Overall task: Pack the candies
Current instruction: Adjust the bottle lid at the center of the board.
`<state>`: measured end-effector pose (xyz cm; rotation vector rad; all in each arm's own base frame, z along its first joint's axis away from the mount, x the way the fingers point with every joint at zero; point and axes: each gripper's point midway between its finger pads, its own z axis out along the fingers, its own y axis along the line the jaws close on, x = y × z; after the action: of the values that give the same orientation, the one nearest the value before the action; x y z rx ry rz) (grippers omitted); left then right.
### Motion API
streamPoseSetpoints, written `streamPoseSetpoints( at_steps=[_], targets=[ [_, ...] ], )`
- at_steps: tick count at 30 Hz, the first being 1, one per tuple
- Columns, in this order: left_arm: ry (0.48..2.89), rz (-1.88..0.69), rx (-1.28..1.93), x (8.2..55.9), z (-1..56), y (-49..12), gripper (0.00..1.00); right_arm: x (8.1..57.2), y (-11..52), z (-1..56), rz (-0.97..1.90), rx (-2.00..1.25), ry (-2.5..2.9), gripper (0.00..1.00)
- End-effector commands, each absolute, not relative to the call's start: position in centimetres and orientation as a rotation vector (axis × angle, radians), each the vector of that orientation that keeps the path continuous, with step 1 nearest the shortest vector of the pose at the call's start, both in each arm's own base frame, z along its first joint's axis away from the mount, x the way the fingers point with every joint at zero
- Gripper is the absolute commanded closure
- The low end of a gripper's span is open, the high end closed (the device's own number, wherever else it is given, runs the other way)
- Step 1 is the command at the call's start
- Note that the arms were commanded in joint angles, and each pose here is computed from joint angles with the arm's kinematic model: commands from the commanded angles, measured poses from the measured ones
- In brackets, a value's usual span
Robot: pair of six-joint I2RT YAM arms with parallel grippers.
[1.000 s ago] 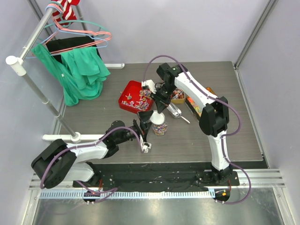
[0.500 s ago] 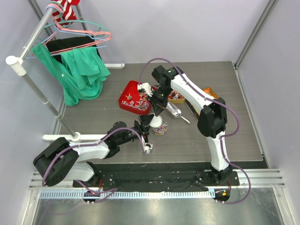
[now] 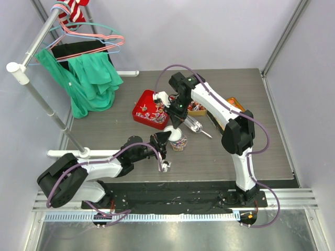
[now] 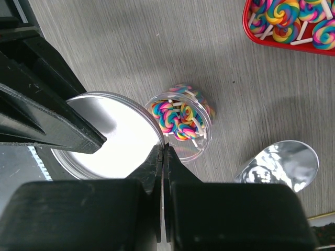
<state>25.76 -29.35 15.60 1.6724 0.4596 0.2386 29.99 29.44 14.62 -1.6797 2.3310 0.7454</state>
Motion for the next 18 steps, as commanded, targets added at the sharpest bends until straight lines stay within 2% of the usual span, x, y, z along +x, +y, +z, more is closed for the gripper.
streamPoseSetpoints(
  at_steps=[1,4,5,8,9,12,18],
  targets=[
    [0.44,0.253,1.622,25.8,17.2,-29.6,0.92,29.6,29.9,17.8,0.724,-1.666,2.242,0.99],
    [0.453,0.252,1.621,25.9,17.2,-29.5,1.0,29.7,29.9,18.6,0.715,-1.656,2.221,0.98],
    [0.463,0.243,1.618,25.9,17.1,-29.5,1.0,29.6,29.8,18.8,0.707,-1.656,2.215,0.96],
    [0.496,0.23,1.605,26.0,17.3,-29.4,1.0,30.0,29.5,19.4,0.672,-1.649,2.202,0.84],
    [0.522,0.215,1.596,26.1,17.2,-29.3,1.0,30.0,29.4,19.8,0.662,-1.645,2.188,0.76],
    [0.605,0.187,1.568,26.5,17.4,-29.0,1.0,30.8,28.6,21.0,0.632,-1.608,2.166,0.63],
    [0.853,0.128,1.512,28.1,17.7,-28.0,1.0,33.2,26.0,25.3,0.585,-1.464,2.098,0.55]
  ],
)
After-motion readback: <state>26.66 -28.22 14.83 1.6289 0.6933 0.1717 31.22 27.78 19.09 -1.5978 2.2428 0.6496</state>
